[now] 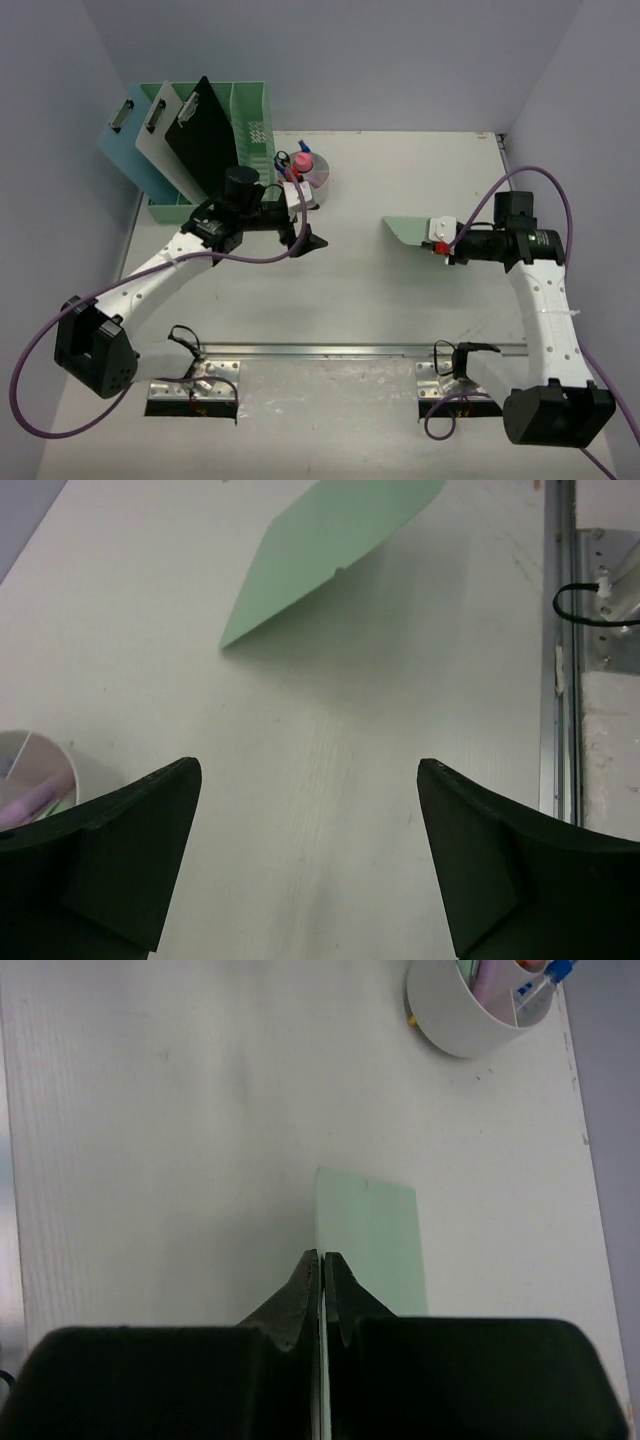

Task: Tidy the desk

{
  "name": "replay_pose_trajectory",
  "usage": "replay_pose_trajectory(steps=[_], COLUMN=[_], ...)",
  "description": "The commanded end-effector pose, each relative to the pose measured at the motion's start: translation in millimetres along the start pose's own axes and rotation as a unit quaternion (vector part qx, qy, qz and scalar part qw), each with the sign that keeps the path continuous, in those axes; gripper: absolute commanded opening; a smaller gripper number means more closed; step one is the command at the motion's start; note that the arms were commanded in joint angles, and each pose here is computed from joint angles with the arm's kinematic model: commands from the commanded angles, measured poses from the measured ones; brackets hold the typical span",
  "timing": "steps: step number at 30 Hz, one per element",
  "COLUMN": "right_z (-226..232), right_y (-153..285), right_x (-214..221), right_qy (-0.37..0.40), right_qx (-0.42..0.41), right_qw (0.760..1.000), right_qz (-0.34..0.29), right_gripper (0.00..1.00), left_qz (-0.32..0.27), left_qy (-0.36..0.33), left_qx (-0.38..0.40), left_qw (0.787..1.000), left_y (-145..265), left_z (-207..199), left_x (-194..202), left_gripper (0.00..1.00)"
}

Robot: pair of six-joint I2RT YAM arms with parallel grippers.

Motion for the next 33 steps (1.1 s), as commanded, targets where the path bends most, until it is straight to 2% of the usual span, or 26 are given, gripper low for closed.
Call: replay_pose_trajectory(steps=[1, 6, 14, 18, 25, 28, 29, 30, 31, 33], right_z=[-1, -5, -5, -6, -7, -8, -9, -10, -12, -15], right_y=[0, -4, -10, -9, -9, -8, -9, -9, -10, -10], right_x=[-37, -52, -71, -80, -90, -93, -92, -91, -89, -85], right_qy=[-0.014, -0.034, -0.04, -0.039, -0.047, -0.047, -0.049, -0.057, -0.057, -0.062], right_qx=[-0.018, -0.026, -0.046, -0.051, -0.056, -0.057, -0.056, -0.051, -0.046, -0.037], right_qw=[0.998, 0.996, 0.991, 0.989, 0.985, 0.984, 0.984, 0.985, 0.986, 0.988], right_qz=[-0.066, -0.084, -0.119, -0.136, -0.156, -0.163, -0.163, -0.157, -0.153, -0.139], right_gripper=[0.01, 0.01, 0.01, 0.01, 0.01, 0.01, 0.02, 0.06, 0.25, 0.47], left_qz=[-0.085, -0.114, -0.127, -0.131, -0.14, -0.138, -0.137, -0.134, -0.129, -0.117], left_qy=[-0.062, -0.036, -0.06, -0.066, -0.064, -0.062, -0.062, -0.064, -0.064, -0.064], left_qx=[0.027, 0.036, 0.075, 0.079, 0.098, 0.104, 0.105, 0.105, 0.102, 0.095], left_qw=[0.994, 0.992, 0.987, 0.986, 0.983, 0.983, 0.983, 0.983, 0.984, 0.986], left_y=[-30, -63, -100, -115, -134, -136, -136, -135, -133, -130], left_z=[-10, -18, -32, -34, -39, -42, -43, -43, -43, -44], left_x=[-40, -52, -65, -70, -76, -74, -74, -73, -71, -62], left_gripper=[0.86, 0.82, 0.8, 0.75, 0.54, 0.37, 0.22, 0.15, 0.05, 0.0])
Point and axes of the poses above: each gripper's point midway between its finger pads, its own y axis back along the fingers, its own z axis along the line the jaws close on, x = y × z, the point moved 5 cm from there along y, back along the fingers, and after that the axes turned 6 degrees about -y, right-handed, at the moved point
